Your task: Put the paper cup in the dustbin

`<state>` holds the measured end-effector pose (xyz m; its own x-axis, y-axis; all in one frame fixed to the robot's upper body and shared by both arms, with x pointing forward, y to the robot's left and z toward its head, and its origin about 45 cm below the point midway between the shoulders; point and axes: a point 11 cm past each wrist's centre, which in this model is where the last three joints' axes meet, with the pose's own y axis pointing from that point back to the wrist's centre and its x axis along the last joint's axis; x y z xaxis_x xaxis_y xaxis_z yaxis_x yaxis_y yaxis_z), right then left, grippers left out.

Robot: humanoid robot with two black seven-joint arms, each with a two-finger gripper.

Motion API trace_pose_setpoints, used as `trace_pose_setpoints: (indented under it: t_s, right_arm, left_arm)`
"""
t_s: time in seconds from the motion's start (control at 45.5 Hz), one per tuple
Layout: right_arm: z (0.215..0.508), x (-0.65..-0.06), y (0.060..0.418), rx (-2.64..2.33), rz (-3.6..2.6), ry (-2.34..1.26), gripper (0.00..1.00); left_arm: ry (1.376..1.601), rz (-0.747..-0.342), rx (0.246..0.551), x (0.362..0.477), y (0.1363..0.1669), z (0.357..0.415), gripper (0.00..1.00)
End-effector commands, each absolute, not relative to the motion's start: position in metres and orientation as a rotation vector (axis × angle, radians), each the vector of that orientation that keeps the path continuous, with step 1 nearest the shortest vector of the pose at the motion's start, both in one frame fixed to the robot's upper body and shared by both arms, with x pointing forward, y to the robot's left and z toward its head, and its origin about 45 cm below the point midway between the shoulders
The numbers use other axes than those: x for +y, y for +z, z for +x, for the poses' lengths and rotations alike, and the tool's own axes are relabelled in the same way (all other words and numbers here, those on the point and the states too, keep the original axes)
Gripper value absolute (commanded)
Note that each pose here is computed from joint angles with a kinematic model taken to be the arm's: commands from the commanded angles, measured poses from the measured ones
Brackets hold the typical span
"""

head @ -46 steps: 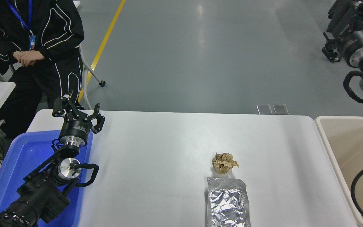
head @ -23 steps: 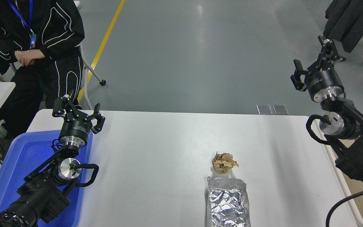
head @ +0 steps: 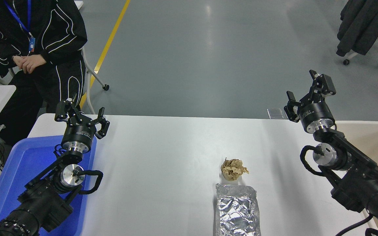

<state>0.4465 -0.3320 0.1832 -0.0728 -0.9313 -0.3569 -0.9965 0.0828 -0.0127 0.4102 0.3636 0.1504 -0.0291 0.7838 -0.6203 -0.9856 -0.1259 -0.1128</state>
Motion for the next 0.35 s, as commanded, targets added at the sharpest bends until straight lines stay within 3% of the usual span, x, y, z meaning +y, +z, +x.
trace_pose_setpoints:
  t_s: [0.0,0.33]
  right_arm:
    - [0.4388,-0.3349,0.1704,2.114,-1.924,0.369,0.99]
    - [0.4363,-0.334,0.166,2.119,-1.927,0.379,0.99]
  left_arm:
    - [1.587,-0.648,0.406,0.3636,0.1504,0.4102,1.0]
    - [1.588,-0.647,0.405,0.3643,0.1507,0.4102,1.0]
